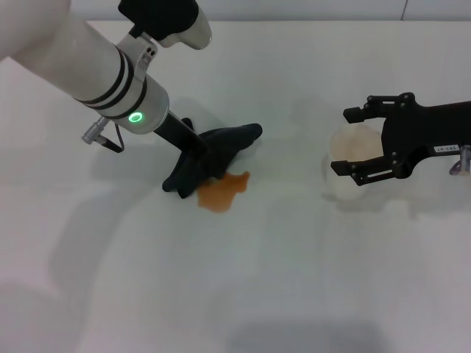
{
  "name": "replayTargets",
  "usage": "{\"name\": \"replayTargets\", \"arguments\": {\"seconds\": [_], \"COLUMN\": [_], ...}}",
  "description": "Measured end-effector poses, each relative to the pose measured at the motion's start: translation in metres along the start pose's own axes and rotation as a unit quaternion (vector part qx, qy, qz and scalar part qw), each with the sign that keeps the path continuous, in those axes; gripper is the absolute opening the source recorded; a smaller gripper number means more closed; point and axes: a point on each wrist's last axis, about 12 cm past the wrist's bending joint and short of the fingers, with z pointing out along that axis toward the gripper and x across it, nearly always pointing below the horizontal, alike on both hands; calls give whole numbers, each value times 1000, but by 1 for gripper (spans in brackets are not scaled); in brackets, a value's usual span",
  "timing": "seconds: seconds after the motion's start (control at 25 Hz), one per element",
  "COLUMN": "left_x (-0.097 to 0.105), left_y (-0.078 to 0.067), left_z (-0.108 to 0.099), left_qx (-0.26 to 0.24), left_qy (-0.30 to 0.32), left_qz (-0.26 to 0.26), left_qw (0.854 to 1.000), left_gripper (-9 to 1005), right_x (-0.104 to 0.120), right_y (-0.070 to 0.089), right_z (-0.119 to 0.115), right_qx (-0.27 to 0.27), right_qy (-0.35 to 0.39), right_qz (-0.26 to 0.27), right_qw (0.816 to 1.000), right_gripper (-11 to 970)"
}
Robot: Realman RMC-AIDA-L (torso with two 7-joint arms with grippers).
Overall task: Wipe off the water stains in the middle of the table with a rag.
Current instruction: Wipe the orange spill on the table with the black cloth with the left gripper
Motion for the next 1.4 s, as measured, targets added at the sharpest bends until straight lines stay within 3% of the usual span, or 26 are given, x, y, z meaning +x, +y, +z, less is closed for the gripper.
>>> {"name": "replayTargets", "arguments": {"seconds": [0.4, 0.64, 0.88, 1.2, 1.4], "left_x": [-1, -6, -5, -1, -6], "left_y": [-7, -12, -21, -24, -29], "left_z": [12, 12, 13, 12, 3], "left_qx": [-2, 22, 44, 55, 59], "left_qy": [-11, -36, -16, 2, -18], "left_qz": [12, 18, 42, 55, 74], "left_qw": [1000, 999, 998, 997, 995], "left_gripper": [96, 98, 100, 102, 104], "right_x": [0, 1, 1, 1, 2], "right_y": [-1, -1, -1, -2, -2], "right_z": [0, 1, 1, 1, 0], "right_qx": [0, -1, 0, 3, 7], "right_qy": [1, 2, 1, 0, 1], "right_qz": [-1, 1, 2, 3, 4], "right_qw": [1000, 1000, 1000, 1000, 1000], "right_gripper": [872, 872, 872, 872, 872]}}
